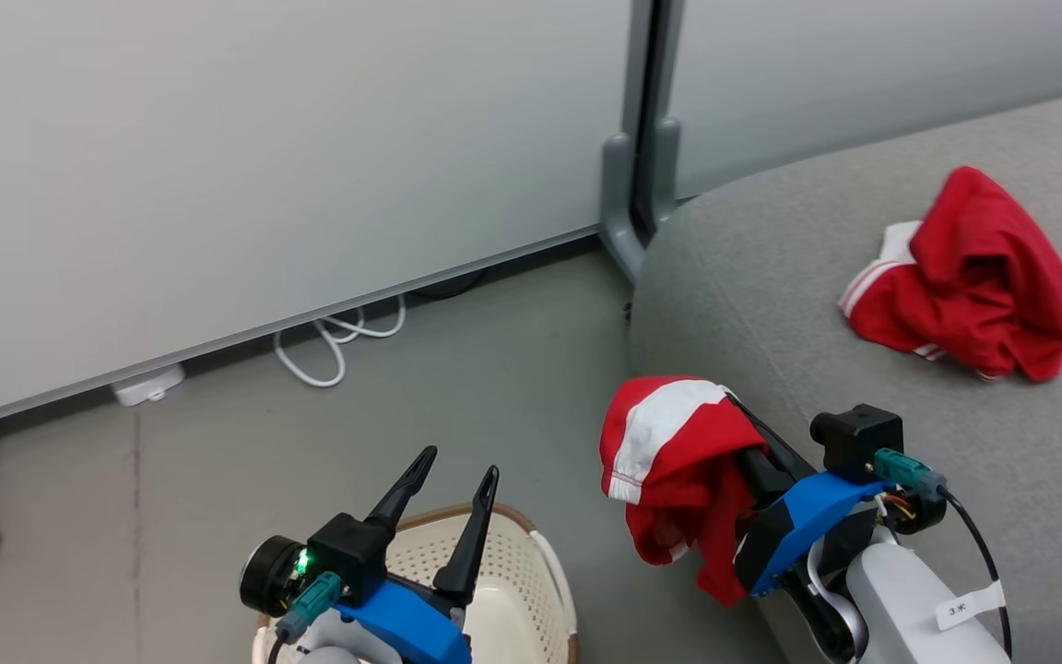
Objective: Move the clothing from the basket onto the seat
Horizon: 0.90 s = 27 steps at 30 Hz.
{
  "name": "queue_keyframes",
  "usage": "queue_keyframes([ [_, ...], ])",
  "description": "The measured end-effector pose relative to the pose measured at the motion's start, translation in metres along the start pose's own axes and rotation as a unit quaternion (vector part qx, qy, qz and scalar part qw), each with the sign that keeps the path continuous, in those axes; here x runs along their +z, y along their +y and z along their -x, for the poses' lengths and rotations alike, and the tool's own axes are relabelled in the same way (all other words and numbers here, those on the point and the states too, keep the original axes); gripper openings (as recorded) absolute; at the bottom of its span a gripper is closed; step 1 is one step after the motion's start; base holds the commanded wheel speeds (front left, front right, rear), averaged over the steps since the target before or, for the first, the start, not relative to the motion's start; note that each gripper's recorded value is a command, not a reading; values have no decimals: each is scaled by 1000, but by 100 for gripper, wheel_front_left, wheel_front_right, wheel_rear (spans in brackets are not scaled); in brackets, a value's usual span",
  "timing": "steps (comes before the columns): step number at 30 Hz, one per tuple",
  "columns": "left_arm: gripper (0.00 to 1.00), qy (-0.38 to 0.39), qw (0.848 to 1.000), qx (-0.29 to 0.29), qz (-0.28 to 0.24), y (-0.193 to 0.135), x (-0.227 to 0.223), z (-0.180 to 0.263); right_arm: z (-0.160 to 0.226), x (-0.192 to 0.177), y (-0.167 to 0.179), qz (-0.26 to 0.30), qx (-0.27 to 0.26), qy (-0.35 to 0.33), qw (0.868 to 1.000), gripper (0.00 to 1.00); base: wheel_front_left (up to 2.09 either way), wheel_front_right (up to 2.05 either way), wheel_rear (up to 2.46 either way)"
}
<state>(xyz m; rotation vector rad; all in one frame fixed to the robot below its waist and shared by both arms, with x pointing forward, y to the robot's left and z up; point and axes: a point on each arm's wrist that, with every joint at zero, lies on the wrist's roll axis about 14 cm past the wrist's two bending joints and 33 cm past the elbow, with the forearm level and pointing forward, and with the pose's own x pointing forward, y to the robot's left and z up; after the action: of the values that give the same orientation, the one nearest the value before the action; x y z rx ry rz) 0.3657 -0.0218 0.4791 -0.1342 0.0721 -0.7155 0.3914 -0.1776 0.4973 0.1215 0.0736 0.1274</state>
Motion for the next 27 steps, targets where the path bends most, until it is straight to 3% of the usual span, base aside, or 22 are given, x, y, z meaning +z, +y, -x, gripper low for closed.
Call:
queue_keyframes([
  [15,100,18,995,-99,4,-54,-11,-37,49,2,-64,-5,-103,-7,995,0,0,0,0],
  [27,100,29,989,-148,5,-81,-20,-52,77,-1,-90,-8,-152,-6,988,0,0,0,0],
])
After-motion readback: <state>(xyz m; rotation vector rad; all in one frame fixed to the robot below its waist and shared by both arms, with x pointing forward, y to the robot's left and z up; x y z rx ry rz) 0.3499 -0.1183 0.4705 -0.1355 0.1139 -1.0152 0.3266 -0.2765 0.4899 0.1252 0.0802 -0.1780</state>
